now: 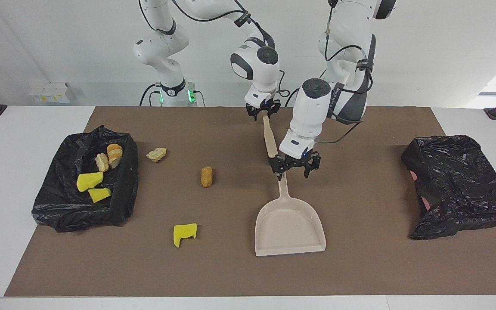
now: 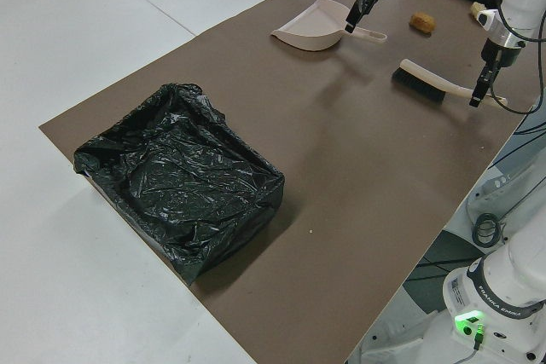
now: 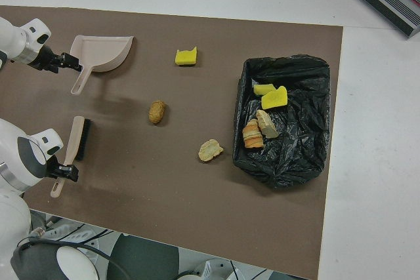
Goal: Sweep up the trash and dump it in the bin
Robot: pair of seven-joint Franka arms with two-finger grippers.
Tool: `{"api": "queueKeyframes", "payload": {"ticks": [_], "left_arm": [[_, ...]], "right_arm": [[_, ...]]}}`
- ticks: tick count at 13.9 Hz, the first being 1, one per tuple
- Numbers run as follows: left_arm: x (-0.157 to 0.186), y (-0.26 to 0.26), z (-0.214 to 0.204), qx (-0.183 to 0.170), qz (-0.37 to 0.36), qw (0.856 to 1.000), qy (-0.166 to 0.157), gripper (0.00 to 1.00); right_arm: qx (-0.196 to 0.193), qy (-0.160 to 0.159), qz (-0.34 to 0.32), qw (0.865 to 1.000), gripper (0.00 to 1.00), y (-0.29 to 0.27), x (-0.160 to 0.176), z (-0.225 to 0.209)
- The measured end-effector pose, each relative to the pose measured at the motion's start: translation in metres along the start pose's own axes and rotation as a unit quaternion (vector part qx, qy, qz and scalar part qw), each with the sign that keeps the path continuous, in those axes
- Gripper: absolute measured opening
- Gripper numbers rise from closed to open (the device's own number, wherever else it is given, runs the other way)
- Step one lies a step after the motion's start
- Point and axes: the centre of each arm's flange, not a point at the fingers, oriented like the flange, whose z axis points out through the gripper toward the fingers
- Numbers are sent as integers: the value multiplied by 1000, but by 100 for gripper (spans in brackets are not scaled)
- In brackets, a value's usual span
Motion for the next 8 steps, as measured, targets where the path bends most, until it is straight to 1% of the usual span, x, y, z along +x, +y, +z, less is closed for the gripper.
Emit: {"api": "queueKeyframes", "payload": {"ticks": [1,2,3,4,5,6,8], "left_arm": [[-4,5,2,1,5,1000,-1,100],[-7,9,5,3,9,1000,-1,100],[-8,11,8,3,7,1000,-1,100],[-7,11,11,-5,-22,1000,3,100],[-3,9,15,-18,-62,998,14,100],[2,5,20,-29,-87,995,25,100],[1,2,27,-30,-87,995,24,100]], "right_arm": [[2,1,5,1000,51,-1,1,-1],[4,3,10,1000,42,-2,1,-3],[5,4,13,1000,31,-2,2,-4],[6,4,15,1000,26,-3,2,-4],[6,4,16,1000,26,-3,2,-4],[6,4,21,1000,26,-3,2,-4],[7,5,58,998,26,-2,2,-7]]}}
